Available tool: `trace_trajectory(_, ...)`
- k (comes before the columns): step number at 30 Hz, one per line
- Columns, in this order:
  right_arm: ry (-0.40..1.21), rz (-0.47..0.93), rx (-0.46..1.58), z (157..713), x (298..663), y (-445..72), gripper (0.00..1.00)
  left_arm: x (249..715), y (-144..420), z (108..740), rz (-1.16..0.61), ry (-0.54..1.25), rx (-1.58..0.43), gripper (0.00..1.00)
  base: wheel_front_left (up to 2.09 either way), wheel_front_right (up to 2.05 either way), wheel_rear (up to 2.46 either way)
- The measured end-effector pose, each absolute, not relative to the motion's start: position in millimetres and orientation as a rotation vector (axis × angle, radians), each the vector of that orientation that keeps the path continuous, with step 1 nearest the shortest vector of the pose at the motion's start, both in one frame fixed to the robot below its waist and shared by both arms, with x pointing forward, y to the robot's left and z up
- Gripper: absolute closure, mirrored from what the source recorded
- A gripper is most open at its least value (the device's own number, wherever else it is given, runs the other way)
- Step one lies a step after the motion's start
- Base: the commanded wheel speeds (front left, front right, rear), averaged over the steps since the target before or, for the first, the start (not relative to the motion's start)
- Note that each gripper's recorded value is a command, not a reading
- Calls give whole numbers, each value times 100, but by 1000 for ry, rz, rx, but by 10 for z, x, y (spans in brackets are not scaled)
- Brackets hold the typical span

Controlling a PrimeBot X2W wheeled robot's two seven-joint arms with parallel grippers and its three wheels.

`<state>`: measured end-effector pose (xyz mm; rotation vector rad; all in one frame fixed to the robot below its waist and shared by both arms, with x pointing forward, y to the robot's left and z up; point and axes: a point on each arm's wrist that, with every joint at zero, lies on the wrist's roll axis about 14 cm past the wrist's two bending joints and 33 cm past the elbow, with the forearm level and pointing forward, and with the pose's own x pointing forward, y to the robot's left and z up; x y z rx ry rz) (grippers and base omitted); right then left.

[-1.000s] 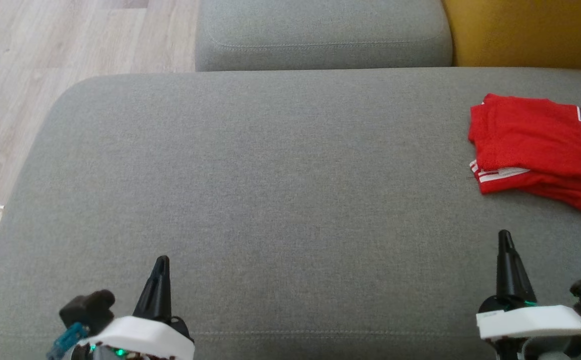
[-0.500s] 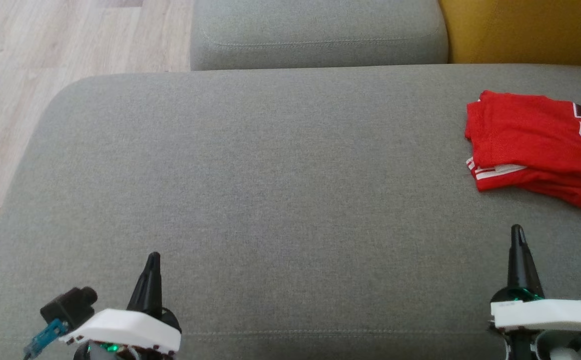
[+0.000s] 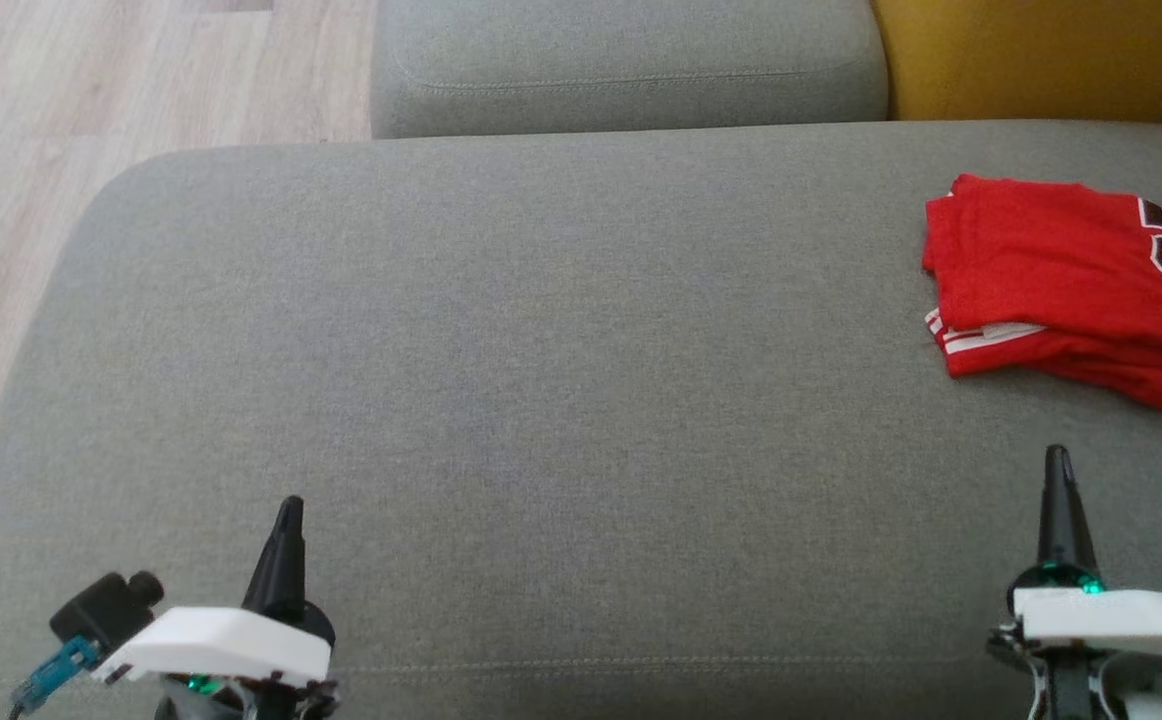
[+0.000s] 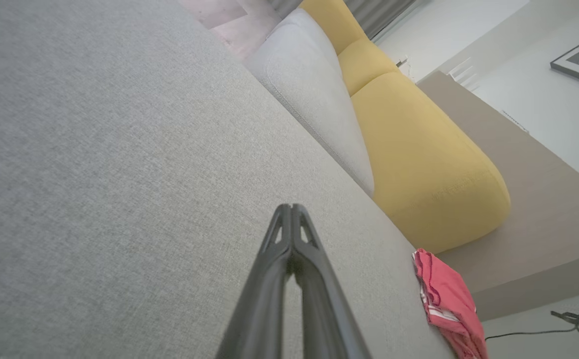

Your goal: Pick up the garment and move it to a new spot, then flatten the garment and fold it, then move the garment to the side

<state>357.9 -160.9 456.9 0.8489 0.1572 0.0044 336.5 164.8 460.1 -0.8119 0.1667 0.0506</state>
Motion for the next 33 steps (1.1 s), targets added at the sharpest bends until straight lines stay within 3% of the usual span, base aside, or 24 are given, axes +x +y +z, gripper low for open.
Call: trace_trajectory(33,115,-80,1275,4658,3678,-1869,100,3559,1776,4624,77,166,-1249,100,0,0,0)
